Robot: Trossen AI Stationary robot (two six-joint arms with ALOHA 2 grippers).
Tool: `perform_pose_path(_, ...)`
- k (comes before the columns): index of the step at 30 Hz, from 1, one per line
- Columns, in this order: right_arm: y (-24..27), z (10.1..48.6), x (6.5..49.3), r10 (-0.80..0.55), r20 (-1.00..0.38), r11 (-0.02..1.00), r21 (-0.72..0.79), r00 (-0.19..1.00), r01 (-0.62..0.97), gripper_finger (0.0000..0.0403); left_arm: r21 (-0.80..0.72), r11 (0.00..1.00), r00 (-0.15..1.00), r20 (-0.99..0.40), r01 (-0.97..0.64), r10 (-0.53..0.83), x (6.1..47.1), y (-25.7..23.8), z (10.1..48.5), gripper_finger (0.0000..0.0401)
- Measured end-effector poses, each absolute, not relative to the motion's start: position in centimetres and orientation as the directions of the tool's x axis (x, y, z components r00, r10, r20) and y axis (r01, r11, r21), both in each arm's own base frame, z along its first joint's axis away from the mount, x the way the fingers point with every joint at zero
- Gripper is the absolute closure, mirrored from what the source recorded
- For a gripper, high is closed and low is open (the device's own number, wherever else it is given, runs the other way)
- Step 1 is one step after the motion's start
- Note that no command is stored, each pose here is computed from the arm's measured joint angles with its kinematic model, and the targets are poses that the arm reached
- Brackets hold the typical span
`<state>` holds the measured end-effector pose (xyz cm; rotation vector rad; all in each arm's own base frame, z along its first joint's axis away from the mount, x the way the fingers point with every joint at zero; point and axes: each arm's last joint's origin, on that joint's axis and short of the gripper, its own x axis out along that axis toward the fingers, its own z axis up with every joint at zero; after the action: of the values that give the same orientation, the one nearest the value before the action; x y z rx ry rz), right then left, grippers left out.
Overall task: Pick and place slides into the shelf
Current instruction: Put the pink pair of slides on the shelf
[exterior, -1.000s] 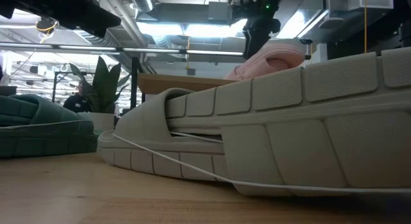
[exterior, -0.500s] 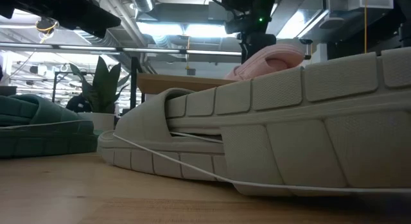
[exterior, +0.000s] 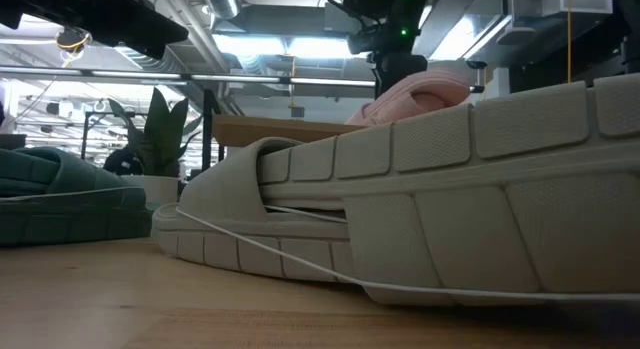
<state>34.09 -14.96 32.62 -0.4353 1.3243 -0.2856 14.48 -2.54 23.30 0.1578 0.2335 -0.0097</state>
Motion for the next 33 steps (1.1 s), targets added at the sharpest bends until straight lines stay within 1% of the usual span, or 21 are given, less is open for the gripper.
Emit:
perform_pose_path(4,-14.9,32.6,34.1,-0.442,-0.868,0.886,-0.462,0.227,-0.045,0.0368,0.155,0.988,0.973,-0.231,0.028,0.009,14.5,-2.5,23.3,0.0401)
perform_pose_path(7,-15.0,32.6,34.1,-0.442,-0.868,0.886,-0.462,0.227,-0.044,0.0391,0.154,0.988,0.973,-0.231,0.028,0.009,14.5,-2.5,23.3,0.0401)
perform_pose_path(12,-15.0,32.6,34.1,-0.446,-0.866,0.884,-0.466,0.224,-0.038,0.0385,0.154,0.988,0.973,-0.231,0.027,0.009,14.5,-2.5,23.3,0.0401)
perform_pose_path(17,-15.0,32.7,34.0,-0.474,-0.855,0.871,-0.490,0.208,-0.031,0.0396,0.154,0.988,0.973,-0.231,0.027,0.009,14.5,-2.5,23.3,0.0401)
perform_pose_path(23,-15.1,32.7,34.0,-0.479,-0.854,0.871,-0.491,0.204,-0.010,0.0396,0.153,0.988,0.973,-0.231,0.027,0.009,14.5,-2.5,23.3,0.0401)
perform_pose_path(33,-15.1,34.2,34.0,-0.493,-0.838,0.866,-0.498,0.234,0.041,0.0397,0.154,0.988,0.973,-0.231,0.027,0.009,14.5,-2.5,23.3,0.0401)
